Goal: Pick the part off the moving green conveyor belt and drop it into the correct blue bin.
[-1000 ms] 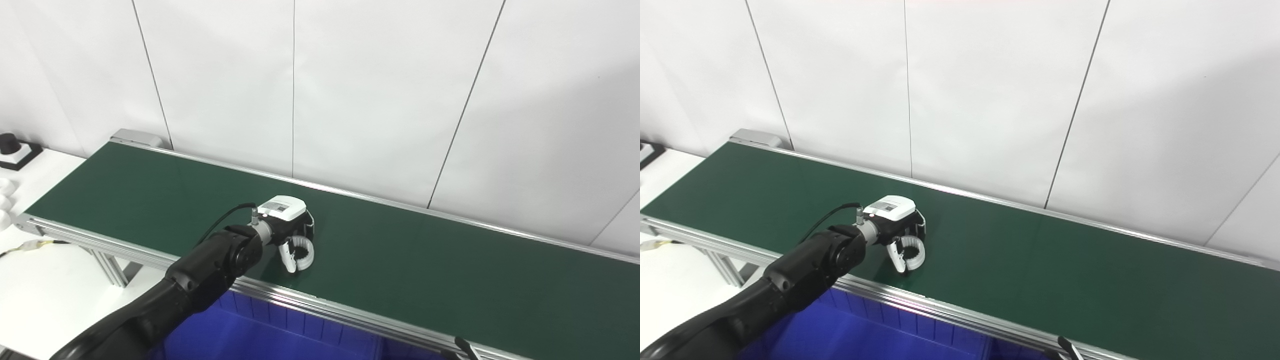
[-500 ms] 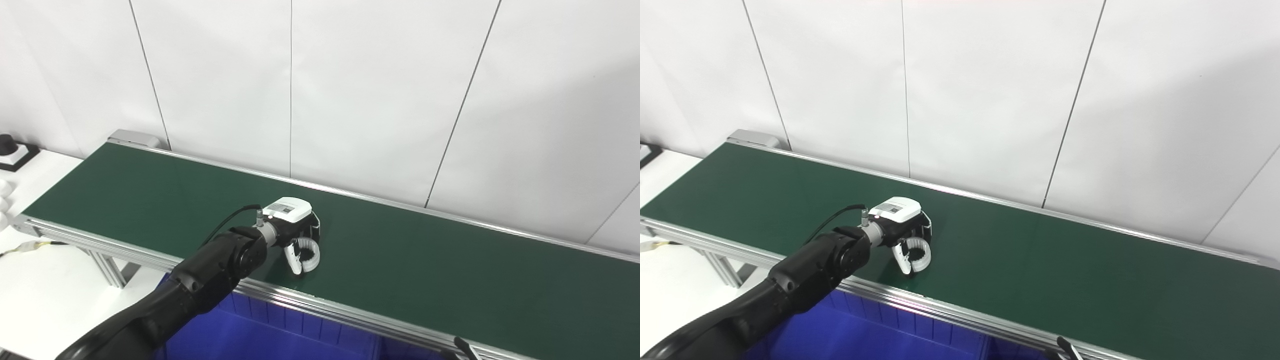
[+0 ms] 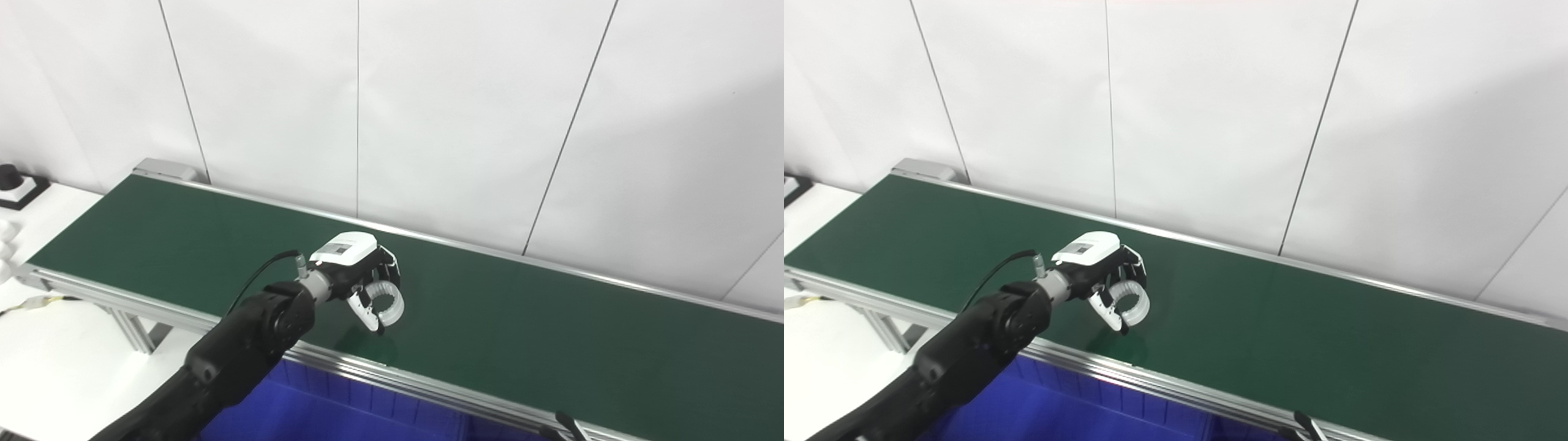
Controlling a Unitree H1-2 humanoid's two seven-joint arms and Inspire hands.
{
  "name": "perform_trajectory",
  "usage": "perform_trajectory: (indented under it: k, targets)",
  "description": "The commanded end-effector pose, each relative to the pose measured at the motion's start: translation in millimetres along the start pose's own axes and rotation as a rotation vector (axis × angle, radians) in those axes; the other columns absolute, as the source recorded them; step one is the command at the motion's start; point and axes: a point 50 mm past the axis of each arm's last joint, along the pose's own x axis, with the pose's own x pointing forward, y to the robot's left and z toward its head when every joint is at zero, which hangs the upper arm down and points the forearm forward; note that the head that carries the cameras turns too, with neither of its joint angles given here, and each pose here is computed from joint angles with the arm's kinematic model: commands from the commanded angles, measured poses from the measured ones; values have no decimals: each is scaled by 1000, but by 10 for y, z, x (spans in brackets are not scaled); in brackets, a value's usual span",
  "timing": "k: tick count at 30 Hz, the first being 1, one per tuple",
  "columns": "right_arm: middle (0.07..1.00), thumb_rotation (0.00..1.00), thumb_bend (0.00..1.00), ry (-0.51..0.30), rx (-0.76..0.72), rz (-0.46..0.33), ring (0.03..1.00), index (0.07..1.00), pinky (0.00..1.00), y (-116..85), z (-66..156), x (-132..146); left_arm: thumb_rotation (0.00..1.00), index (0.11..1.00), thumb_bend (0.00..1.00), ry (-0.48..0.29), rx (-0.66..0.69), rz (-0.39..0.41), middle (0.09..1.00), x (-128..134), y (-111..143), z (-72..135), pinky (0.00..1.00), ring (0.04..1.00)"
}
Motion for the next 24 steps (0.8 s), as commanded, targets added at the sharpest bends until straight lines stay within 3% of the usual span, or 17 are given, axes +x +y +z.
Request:
perform_trajectory:
  k: [1,5,8,12,20,24]
  targets:
    - [767,741,353,-44,2,5,710,867,623,-11,88,52,0,492,502,-15,9,61,507,-72,236,63,397,434]
    - [766,737,346,-48,0,2,710,868,624,-11,91,49,0,459,501,-24,-11,77,523,-273,336,143,453,460]
    - [766,742,343,-47,3,2,707,871,619,-13,97,47,0,485,501,-23,-19,95,515,-431,364,188,377,427]
    - [769,744,342,-51,7,2,716,876,628,-13,106,42,0,502,501,-6,-45,81,505,-617,351,238,355,413]
    - [768,751,350,-48,-6,1,716,872,629,-42,124,36,0,507,502,49,-111,51,491,-1090,91,245,375,414]
    - [760,738,354,-56,-6,2,708,866,628,-68,136,37,0,512,502,81,-143,35,485,-1302,-47,260,339,397]
